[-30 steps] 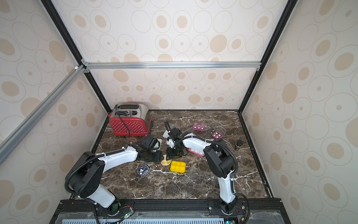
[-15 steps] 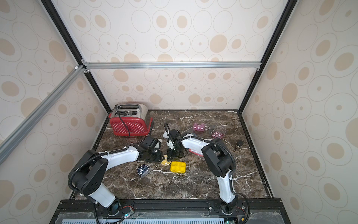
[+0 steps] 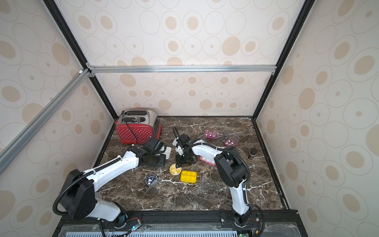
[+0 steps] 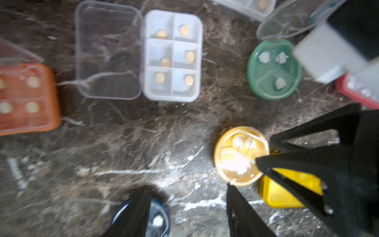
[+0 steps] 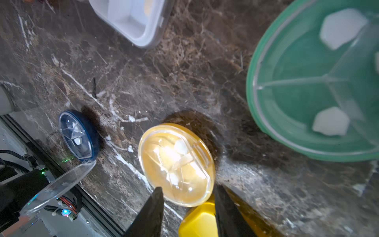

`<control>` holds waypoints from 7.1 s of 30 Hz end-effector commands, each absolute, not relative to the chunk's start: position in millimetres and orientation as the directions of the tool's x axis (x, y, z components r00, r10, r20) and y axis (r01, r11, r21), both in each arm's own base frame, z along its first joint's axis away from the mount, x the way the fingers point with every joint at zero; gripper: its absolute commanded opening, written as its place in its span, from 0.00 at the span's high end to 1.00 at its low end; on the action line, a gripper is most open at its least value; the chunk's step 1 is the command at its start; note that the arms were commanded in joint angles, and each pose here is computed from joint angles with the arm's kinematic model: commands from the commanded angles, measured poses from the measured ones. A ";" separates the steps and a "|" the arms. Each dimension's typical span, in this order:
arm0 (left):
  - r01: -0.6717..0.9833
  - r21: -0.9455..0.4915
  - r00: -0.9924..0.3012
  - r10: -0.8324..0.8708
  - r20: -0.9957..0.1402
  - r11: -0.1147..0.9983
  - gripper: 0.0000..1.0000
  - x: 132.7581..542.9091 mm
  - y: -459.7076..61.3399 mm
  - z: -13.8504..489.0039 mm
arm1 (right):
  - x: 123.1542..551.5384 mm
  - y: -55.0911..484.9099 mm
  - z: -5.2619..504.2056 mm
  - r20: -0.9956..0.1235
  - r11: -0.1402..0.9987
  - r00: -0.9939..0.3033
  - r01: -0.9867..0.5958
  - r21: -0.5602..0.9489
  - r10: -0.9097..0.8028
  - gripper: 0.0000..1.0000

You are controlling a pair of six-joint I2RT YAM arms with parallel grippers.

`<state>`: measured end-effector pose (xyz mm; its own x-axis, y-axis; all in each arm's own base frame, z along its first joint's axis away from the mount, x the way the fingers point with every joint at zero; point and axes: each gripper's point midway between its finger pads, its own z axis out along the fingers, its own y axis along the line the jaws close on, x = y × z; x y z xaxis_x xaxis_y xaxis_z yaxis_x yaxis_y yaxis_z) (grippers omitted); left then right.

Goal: Close pillboxes
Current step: Close the lid on the pillbox, then adjust the pillbox at the center of the board, then close the lid on the pillbox.

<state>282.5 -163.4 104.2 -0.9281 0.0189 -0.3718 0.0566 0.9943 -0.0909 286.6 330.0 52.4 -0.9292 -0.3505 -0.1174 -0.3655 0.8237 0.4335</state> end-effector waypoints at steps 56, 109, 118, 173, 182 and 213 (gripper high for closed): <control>-0.223 -0.110 -0.948 -0.242 -0.209 0.968 0.33 223.7 -95.5 52.8 | 217.8 348.1 83.5 -0.116 0.805 -0.897 -0.435 0.404 -0.427 0.57; -0.255 -0.336 -0.933 -0.322 -0.162 0.907 0.71 205.4 -137.8 31.7 | 189.5 391.5 96.4 -0.143 0.716 -0.892 -0.433 0.548 -0.430 0.65; -0.217 -0.321 -0.930 -0.296 -0.220 0.922 0.56 210.5 -132.2 58.0 | 160.1 356.5 100.0 -0.130 0.771 -0.854 -0.513 0.377 -0.504 0.63; -0.287 -0.378 -0.912 -0.372 -0.172 0.880 0.69 196.3 -120.9 32.6 | 161.5 376.6 101.5 -0.171 0.762 -0.890 -0.452 0.463 -0.423 0.65; -0.276 -0.409 -0.929 -0.351 -0.118 0.870 0.69 177.0 -126.5 29.8 | 179.3 380.5 110.1 -0.191 0.757 -0.906 -0.420 0.501 -0.377 0.71; -0.277 -0.469 -0.928 -0.360 -0.097 0.839 0.78 184.0 -143.2 17.5 | 180.2 401.6 98.9 -0.157 0.713 -0.885 -0.448 0.539 -0.438 0.84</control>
